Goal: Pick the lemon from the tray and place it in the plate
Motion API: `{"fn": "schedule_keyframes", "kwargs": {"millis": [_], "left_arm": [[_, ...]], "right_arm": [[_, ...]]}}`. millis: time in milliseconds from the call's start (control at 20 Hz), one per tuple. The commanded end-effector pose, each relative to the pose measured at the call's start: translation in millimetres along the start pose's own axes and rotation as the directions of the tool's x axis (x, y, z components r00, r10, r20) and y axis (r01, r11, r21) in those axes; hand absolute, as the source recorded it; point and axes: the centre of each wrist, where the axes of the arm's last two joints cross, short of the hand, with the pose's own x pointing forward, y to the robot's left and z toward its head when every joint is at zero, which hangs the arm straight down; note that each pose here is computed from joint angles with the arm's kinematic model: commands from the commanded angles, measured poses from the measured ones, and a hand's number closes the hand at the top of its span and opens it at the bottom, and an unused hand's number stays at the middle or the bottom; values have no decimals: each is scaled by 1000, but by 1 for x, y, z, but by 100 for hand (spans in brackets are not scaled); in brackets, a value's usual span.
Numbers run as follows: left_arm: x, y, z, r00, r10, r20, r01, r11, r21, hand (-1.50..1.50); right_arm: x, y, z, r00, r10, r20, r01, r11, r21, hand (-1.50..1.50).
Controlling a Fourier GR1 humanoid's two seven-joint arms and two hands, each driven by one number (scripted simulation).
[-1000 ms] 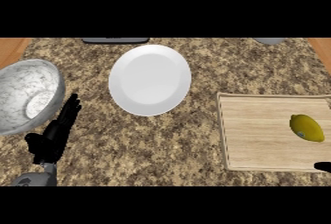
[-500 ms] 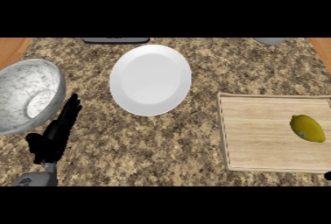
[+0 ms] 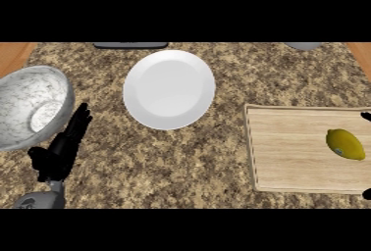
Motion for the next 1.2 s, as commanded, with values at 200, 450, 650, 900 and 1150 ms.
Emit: {"fn": "schedule_keyframes", "kwargs": {"millis": [200,450,650,900,1150], "left_arm": [[-2,16,10,1000,8,-7,-8,1000,13,0],[-3,10,12,1000,-7,-7,7,1000,2,0],[5,11,-6,1000,-3,-10,3,1000,-3,0],[8,-2,-7,1000,5,-6,-5,1000,1,0],[-8,12,-3,1000,18,-8,-18,1000,-22,0]], "right_arm": [[-7,20,-19,999,18,-28,-18,1000,25,-150],[4,29,-25,994,82,-66,-81,997,19,-150],[-17,35,-53,996,48,-74,-47,999,25,-150],[-16,46,-69,997,72,20,-73,991,109,150],[-24,47,-74,997,61,55,-66,994,90,150]]}}
